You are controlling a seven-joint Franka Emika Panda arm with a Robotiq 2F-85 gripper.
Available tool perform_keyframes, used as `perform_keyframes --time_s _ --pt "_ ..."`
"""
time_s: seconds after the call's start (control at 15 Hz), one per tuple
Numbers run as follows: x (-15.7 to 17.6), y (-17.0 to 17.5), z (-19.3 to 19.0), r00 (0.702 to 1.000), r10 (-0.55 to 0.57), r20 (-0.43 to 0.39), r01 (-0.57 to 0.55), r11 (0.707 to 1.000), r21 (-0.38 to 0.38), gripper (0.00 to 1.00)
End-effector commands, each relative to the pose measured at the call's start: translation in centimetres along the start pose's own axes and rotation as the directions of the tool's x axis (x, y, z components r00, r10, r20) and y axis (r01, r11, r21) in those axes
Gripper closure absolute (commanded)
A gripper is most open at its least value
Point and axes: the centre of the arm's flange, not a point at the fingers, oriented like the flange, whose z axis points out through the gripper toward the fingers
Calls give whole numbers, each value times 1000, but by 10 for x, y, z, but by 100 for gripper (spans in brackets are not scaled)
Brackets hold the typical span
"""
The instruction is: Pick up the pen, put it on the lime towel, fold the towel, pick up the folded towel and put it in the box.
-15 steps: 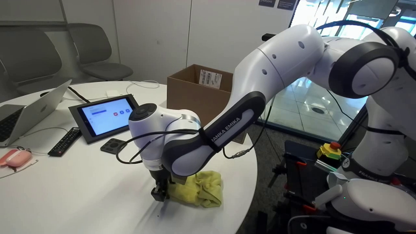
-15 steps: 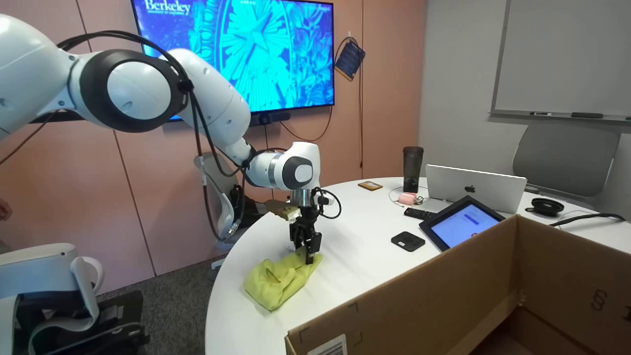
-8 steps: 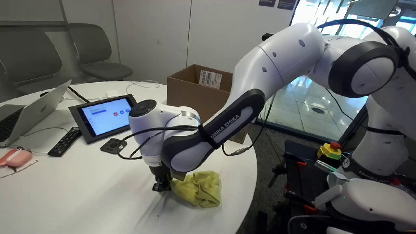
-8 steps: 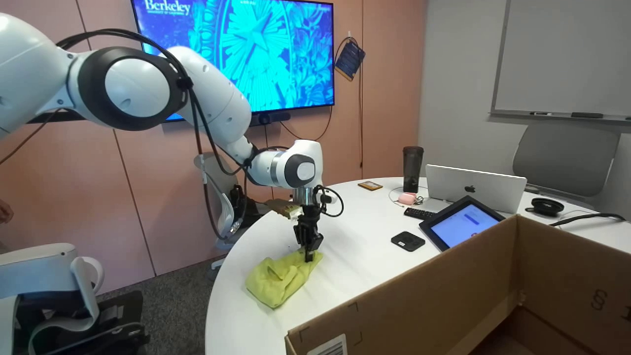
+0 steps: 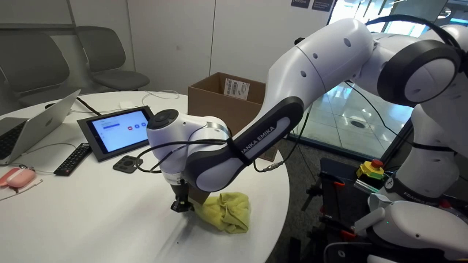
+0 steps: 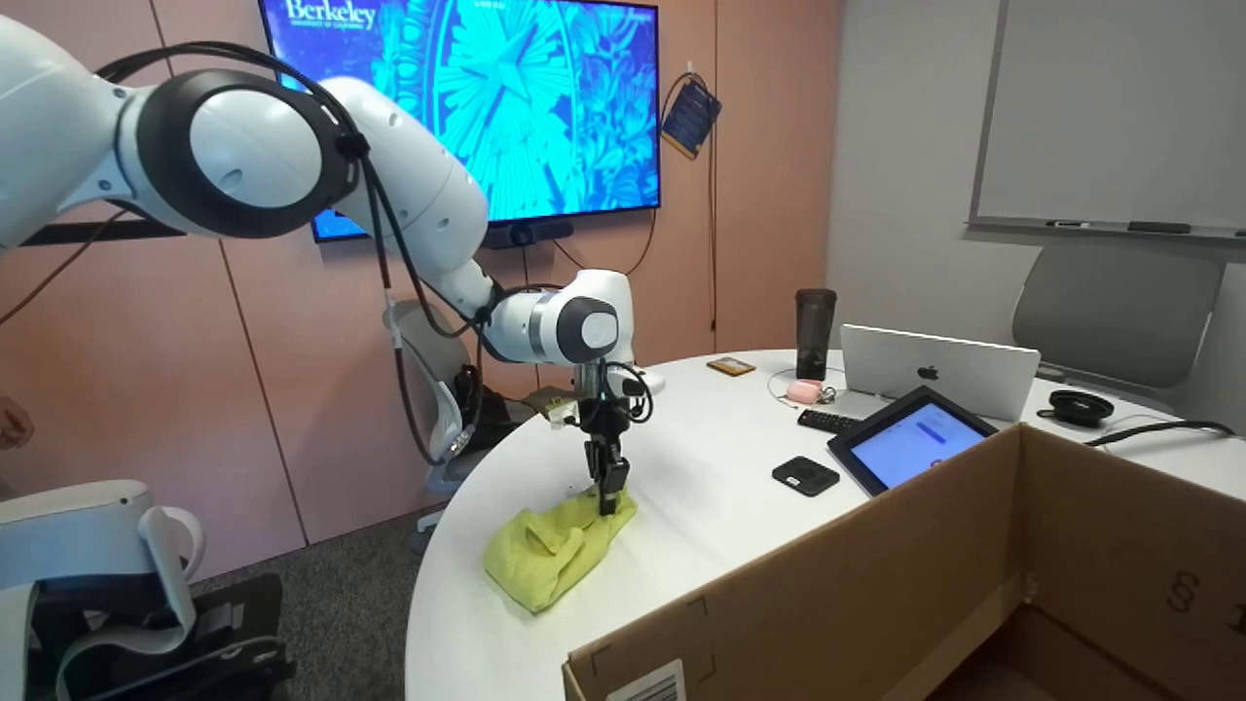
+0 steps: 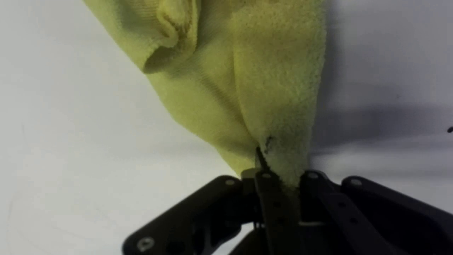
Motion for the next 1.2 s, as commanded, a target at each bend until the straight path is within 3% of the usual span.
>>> perform_keyframes --time_s 0.0,0.33,0.67,0.87,1.13 --pt "-35 6 -19 987 159 -23 -160 987 -37 96" --pt "-58 -2 -27 930 359 -85 -365 927 -85 92" --pt "-75 13 -40 838 521 -166 -540 834 -110 96" --pt "-80 31 -48 788 583 -198 -609 784 -120 96" --pt "-92 48 -55 747 635 -196 -663 733 -152 96"
